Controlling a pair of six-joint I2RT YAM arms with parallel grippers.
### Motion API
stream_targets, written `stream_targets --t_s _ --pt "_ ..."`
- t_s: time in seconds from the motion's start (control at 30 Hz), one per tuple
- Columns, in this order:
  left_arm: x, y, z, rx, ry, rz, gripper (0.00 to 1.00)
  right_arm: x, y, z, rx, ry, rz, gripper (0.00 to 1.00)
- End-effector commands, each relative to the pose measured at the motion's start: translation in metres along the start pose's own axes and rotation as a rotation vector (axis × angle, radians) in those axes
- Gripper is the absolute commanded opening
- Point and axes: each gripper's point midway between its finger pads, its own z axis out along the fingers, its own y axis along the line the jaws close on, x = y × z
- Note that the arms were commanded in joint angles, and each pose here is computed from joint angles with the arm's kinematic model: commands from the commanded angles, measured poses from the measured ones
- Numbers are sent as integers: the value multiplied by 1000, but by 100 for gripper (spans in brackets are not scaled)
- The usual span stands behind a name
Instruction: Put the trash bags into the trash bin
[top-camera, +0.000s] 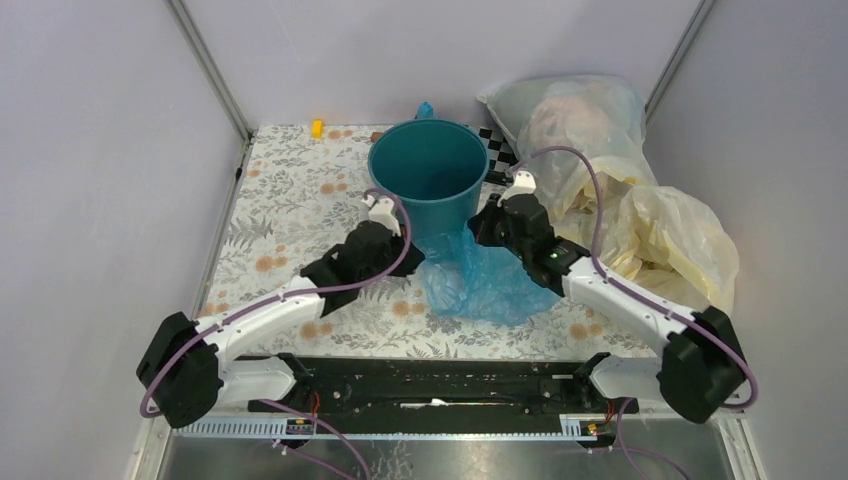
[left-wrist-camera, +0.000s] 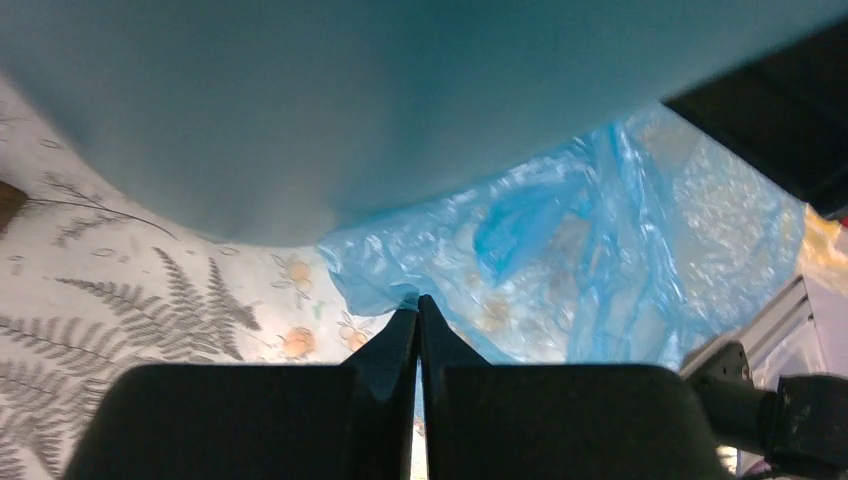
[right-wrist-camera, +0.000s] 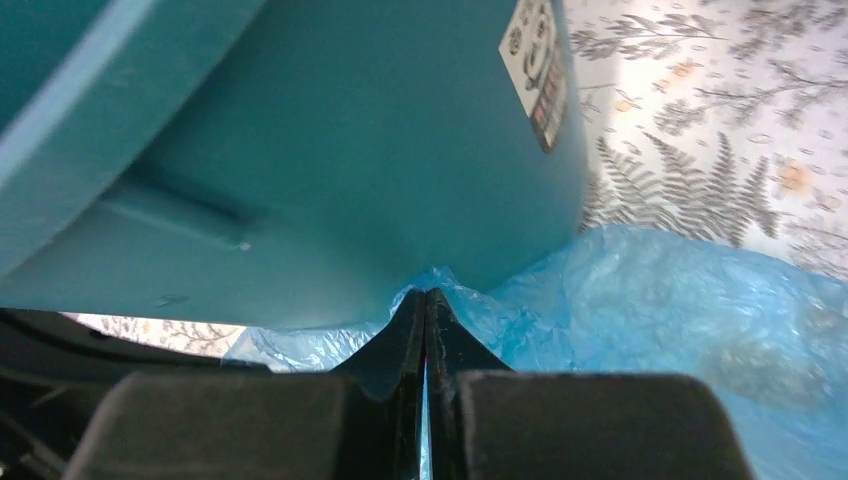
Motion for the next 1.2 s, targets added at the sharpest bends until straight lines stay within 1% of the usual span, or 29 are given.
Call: stream_targets --t_s 0.0,0.1,0.2,0.33,0.47,0.57,0.7,0.83,0.97,1.07,1.17 --pt "-27 12 4 57 -48 -42 0 -25 40 25 -169 -107 49 0" --pt "-39 25 7 37 -63 -46 0 -24 54 42 -218 -91 70 0" --pt "-44 35 13 8 -70 -43 0 -28 59 55 -222 -94 88 0" --pt "-38 41 20 1 -49 -33 0 -29 56 65 -195 -92 107 0" --pt "-36 59 22 -55 -51 -58 0 -27 61 80 -208 -67 115 0" --pt "-40 65 20 -46 -50 -67 0 -25 75 93 -262 -31 107 0" --pt "-40 75 17 -78 -32 -50 0 -28 86 103 -300 -6 106 0" --pt "-36 68 4 -39 -18 -35 0 -28 78 88 -291 -6 119 0" --pt "-31 60 -15 -15 -5 -69 0 -29 60 55 -233 -7 103 0" --pt "-35 35 -33 91 -15 -113 0 -42 51 23 -207 -42 78 0" --pt "-51 12 -59 165 -45 -126 0 -56 52 -9 -214 -64 47 0"
